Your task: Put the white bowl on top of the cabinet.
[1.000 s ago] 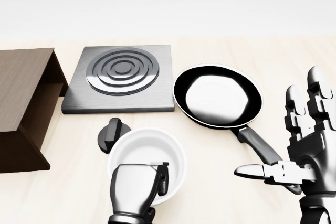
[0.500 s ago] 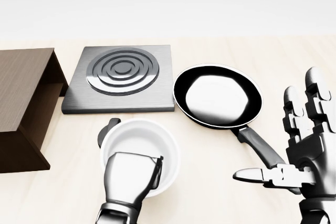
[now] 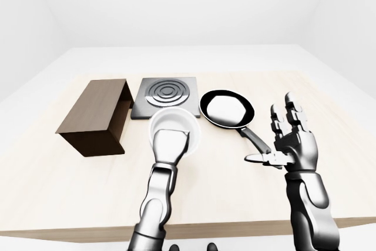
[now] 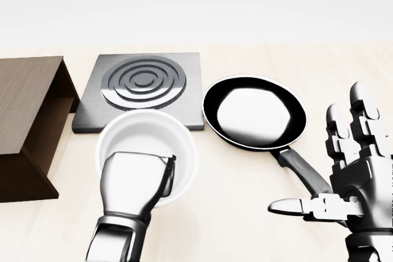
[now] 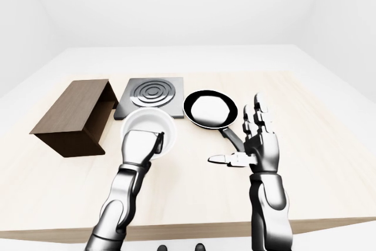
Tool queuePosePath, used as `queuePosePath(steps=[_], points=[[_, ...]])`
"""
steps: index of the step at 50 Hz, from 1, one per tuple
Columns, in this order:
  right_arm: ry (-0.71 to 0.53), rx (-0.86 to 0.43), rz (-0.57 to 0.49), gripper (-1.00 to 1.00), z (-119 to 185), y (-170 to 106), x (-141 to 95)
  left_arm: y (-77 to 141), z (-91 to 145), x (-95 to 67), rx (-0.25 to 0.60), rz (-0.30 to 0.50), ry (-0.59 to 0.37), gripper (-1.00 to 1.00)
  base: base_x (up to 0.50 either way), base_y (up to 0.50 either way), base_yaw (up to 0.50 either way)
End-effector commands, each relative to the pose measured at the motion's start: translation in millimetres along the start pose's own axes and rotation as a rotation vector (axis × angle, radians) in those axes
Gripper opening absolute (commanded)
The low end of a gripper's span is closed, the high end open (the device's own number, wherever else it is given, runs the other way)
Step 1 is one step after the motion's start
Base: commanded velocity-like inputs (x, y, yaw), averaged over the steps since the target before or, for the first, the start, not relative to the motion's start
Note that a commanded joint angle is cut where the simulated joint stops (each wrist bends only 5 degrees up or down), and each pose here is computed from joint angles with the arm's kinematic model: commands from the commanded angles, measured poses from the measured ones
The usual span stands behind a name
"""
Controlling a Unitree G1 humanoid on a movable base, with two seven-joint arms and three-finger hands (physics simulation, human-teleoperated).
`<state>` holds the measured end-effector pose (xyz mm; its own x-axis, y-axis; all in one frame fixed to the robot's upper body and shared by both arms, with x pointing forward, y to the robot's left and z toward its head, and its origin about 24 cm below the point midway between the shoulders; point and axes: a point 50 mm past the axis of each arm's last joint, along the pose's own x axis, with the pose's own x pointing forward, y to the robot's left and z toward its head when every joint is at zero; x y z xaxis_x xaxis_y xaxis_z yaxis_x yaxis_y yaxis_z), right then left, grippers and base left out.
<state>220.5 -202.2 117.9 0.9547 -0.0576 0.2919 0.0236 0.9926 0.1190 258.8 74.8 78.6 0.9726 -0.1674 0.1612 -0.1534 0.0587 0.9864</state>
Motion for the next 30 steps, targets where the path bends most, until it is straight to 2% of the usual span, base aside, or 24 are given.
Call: queuePosePath(steps=[1, 9, 12, 14, 16, 18, 19, 30], points=[[0.022, -0.003, 0.009, 1.0, -5.0, 3.5, -0.4, 43.9, -10.3, 20.4, -0.023, 0.15, 0.03, -1.0, 0.0, 0.0, 0.0], [0.039, -0.007, 0.023, 1.0, -8.5, 7.7, -2.5, 77.6, -20.2, 40.3, -0.054, 0.225, 0.036, -1.0, 0.0, 0.0, 0.0], [0.043, -0.008, 0.025, 1.0, -9.4, 8.4, -2.5, 80.5, -20.5, 40.9, -0.063, 0.229, 0.029, -1.0, 0.0, 0.0, 0.0], [0.063, -0.01, 0.038, 1.0, -13.9, 12.6, -3.6, 95.3, -22.8, 44.9, -0.075, 0.245, 0.026, -1.0, 0.0, 0.0, 0.0], [0.072, -0.012, 0.043, 1.0, -16.0, 14.1, -3.9, 101.2, -23.2, 46.4, -0.072, 0.244, 0.022, -1.0, 0.0, 0.0, 0.0], [0.082, -0.014, 0.048, 1.0, -18.1, 15.8, -4.4, 111.9, -24.6, 47.5, -0.081, 0.278, 0.018, -1.0, 0.0, 0.0, 0.0], [0.087, -0.016, 0.05, 1.0, -19.3, 16.4, -4.5, 118.7, -25.8, 47.7, -0.058, 0.282, 0.022, -1.0, 0.0, 0.0, 0.0], [0.113, -0.02, 0.064, 1.0, -25.2, 20.6, -5.5, 154.2, -34.1, 52.5, -0.038, 0.35, 0.022, -1.0, 0.0, 0.0, 0.0]])
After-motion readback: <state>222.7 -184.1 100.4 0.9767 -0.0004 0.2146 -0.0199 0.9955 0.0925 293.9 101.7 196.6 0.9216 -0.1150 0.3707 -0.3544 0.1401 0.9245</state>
